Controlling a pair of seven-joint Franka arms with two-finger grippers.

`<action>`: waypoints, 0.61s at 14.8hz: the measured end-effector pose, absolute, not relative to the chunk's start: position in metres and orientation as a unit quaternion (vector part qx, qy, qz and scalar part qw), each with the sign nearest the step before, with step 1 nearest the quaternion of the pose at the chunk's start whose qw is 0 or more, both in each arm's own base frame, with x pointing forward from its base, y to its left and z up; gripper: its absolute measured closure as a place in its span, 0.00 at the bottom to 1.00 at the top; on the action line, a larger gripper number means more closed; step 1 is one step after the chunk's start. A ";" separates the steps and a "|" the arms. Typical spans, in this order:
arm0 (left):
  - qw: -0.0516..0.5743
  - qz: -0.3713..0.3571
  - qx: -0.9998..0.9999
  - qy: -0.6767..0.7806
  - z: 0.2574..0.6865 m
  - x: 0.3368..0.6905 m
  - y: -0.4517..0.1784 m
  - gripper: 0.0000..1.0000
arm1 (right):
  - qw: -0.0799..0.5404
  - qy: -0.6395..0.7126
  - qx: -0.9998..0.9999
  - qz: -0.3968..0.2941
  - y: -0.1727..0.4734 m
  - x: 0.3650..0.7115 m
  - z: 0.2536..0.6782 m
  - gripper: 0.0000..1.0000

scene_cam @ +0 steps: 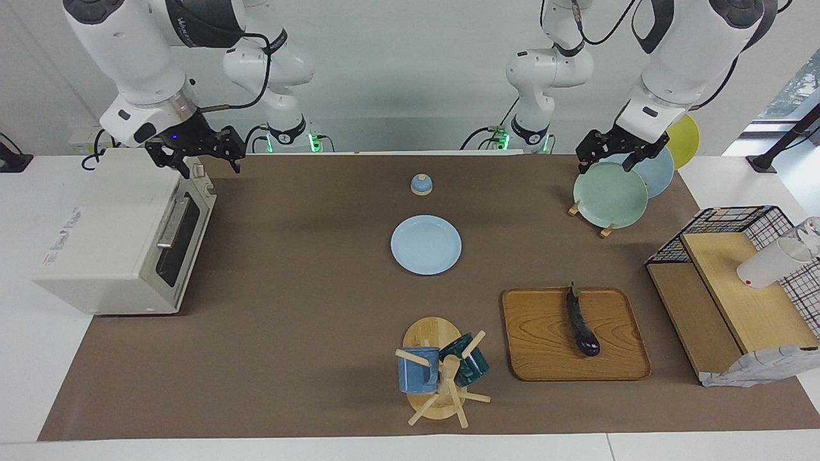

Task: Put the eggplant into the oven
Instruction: 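Pull the toaster oven door open with the right gripper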

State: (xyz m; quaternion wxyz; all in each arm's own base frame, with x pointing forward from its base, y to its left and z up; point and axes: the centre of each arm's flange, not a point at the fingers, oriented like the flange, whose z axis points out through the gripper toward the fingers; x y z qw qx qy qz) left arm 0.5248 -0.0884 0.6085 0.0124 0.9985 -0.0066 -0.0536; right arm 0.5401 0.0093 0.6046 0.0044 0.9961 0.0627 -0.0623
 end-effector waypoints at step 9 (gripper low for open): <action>0.012 -0.053 0.998 -0.007 0.609 0.525 -0.089 0.00 | 0.004 0.046 0.998 -0.046 -0.010 0.545 0.603 0.07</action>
